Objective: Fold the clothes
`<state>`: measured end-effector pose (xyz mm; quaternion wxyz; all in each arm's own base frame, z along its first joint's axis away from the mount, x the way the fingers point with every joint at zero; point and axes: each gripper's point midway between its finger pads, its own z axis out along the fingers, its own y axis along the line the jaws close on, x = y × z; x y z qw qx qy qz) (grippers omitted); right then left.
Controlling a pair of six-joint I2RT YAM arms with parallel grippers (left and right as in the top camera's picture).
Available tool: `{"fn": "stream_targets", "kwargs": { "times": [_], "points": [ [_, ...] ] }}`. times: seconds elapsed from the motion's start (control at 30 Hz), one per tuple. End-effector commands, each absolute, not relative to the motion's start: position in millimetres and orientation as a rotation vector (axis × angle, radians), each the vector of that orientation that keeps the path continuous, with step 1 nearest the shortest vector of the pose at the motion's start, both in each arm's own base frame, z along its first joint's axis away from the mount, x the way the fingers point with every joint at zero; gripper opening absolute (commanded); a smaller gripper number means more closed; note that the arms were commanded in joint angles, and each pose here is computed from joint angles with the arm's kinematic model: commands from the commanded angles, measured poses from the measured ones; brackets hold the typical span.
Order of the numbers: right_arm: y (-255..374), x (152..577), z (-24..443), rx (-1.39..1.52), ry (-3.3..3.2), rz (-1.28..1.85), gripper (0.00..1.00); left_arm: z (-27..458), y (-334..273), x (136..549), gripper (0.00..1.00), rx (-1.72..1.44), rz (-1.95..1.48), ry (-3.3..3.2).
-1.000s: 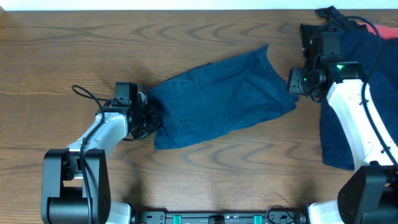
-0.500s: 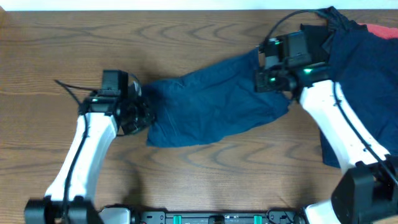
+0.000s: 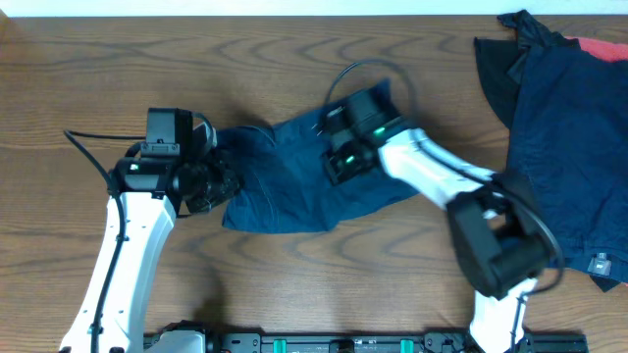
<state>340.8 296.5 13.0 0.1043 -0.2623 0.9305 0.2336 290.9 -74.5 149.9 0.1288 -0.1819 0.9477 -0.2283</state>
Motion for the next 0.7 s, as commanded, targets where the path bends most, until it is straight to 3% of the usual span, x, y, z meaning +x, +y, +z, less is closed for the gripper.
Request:
{"fn": "stream_targets", "kwargs": {
  "times": [0.0,0.17,0.33,0.53,0.67],
  "points": [
    [328,315,-2,-0.874,2.757,0.765,0.01,193,-76,309,0.06,-0.443,-0.683,2.635],
    [365,284,-13,-1.001,2.722,0.796,0.01,218,-77,320,0.06,-0.413,-0.689,2.571],
    [398,279,-4,-1.022,2.613,0.837,0.01,217,-77,318,0.06,-0.420,-0.688,2.585],
    [381,312,13,-0.892,2.604,0.715,0.15,216,-77,316,0.06,-0.418,-0.684,2.596],
    [346,350,59,-0.778,2.558,0.641,0.18,215,-75,316,0.06,-0.412,-0.672,2.596]
  ]
}}
